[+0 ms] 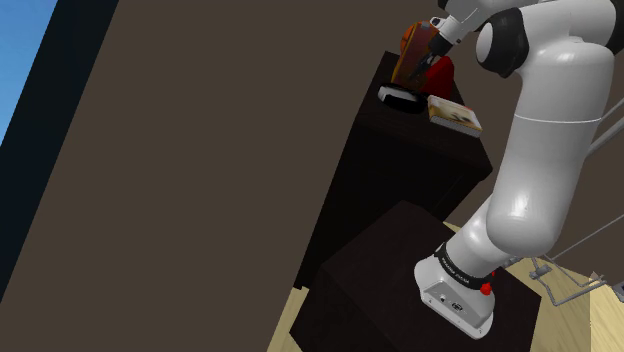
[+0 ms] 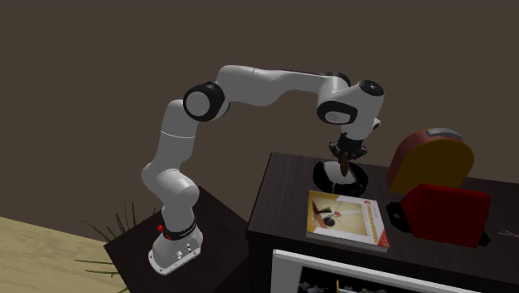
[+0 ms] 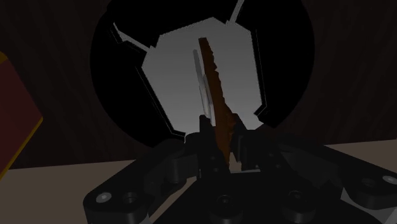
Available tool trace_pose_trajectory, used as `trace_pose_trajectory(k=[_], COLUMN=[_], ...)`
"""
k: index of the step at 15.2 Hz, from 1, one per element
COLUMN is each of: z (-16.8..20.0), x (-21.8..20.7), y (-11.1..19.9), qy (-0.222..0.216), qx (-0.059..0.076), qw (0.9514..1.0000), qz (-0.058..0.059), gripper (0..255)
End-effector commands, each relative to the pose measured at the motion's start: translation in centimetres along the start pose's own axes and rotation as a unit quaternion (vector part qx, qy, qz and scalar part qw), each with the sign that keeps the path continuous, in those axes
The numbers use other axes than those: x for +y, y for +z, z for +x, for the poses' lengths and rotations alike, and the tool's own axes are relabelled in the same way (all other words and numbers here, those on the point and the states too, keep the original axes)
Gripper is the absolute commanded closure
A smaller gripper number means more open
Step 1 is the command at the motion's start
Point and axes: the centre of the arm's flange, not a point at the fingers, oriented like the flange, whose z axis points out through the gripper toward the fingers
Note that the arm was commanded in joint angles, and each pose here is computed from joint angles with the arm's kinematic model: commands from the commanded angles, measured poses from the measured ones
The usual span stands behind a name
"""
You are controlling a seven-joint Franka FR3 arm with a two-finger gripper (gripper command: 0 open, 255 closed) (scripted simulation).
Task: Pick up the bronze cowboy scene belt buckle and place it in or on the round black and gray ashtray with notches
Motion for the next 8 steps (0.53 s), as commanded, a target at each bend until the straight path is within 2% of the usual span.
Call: trace_pose_trajectory(k=[1, 4, 5, 8], z=[0.0, 0.0, 0.0, 0.0], x=[0.01, 0.01, 0.01, 0.01], y=[0.03, 0.03, 0.03, 0.03], qy=[0.0, 0.0, 0.0, 0.0], qx=[0.0, 0.0, 0.0, 0.0], qw=[1.0, 1.0, 1.0, 1.0], qz=[0.0, 0.0, 0.0, 0.0], gripper=[255, 255, 0, 0])
